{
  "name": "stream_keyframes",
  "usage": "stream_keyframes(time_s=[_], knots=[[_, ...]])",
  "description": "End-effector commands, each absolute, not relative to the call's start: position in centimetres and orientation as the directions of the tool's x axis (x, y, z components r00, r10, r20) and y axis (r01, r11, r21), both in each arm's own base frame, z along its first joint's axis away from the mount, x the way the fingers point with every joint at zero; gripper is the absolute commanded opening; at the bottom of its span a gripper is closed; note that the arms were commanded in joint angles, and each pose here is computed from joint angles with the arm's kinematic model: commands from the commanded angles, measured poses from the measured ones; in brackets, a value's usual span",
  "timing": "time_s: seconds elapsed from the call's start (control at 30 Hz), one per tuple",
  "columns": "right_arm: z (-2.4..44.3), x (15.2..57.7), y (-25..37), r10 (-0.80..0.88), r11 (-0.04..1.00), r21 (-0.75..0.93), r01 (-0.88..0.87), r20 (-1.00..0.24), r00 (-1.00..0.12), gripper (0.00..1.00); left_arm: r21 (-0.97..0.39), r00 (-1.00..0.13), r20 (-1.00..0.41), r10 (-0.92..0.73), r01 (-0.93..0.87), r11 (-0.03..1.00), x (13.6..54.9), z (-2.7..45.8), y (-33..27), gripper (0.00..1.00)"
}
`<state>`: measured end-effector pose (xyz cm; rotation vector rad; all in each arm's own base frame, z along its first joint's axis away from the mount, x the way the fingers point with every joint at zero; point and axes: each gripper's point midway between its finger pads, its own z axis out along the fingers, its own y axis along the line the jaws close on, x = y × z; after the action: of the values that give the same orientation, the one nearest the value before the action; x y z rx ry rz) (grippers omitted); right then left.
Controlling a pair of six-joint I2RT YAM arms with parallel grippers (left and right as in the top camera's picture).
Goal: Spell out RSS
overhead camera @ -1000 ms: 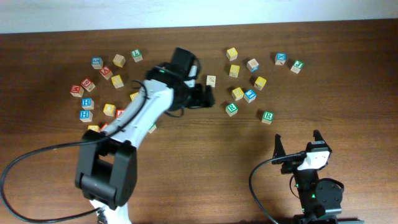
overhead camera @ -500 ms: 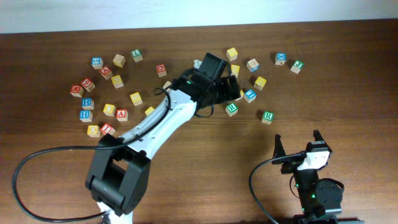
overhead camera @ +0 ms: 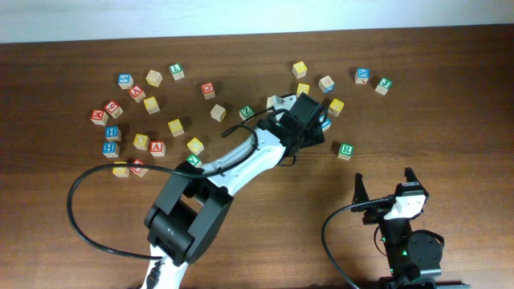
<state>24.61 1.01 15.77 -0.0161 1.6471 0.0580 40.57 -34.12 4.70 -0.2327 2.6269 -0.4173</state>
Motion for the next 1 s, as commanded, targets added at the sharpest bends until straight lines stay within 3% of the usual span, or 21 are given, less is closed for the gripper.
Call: stream_keyframes(time_s=[0.0,0.23,0.4,0.6,0.8,0.97], knots=[[15.6,24.6,0.7,0.028,0.999,0.031,-0.031,-0.996,-0.080,0.98,-0.293,-0.853,-0.449,-0.266,-0.140,0.946,41.1,3.3,-33.3,0.84],[15.6,24.6,0.7,0.028,0.999,0.031,-0.031,-0.996,-0.080,0.98,-0.287,-0.861,-0.446,-0.244,-0.121,0.950,40.5,2.2,-34.4,0.82],[15.6,24.6,0.7,0.028,0.999,0.031,-0.031,-0.996,-0.080,0.98,-0.270,-0.853,-0.462,-0.242,-0.124,0.955,40.5,2.0,-34.2,0.61],[15.6,24.6,0.7,0.028,0.999,0.031,-0.031,-0.996,-0.080,0.98,-0.260,-0.851,-0.466,-0.242,-0.130,0.957,40.5,1.7,-34.1,0.66],[15.6,24.6,0.7,0.028,0.999,0.031,-0.031,-0.996,-0.080,0.98,-0.269,-0.838,-0.485,-0.251,-0.131,0.954,41.0,2.0,-34.2,0.60],[15.6,24.6,0.7,0.028,0.999,0.031,-0.031,-0.996,-0.080,0.98,-0.253,-0.836,-0.490,-0.249,-0.137,0.958,41.1,1.5,-33.9,0.61]])
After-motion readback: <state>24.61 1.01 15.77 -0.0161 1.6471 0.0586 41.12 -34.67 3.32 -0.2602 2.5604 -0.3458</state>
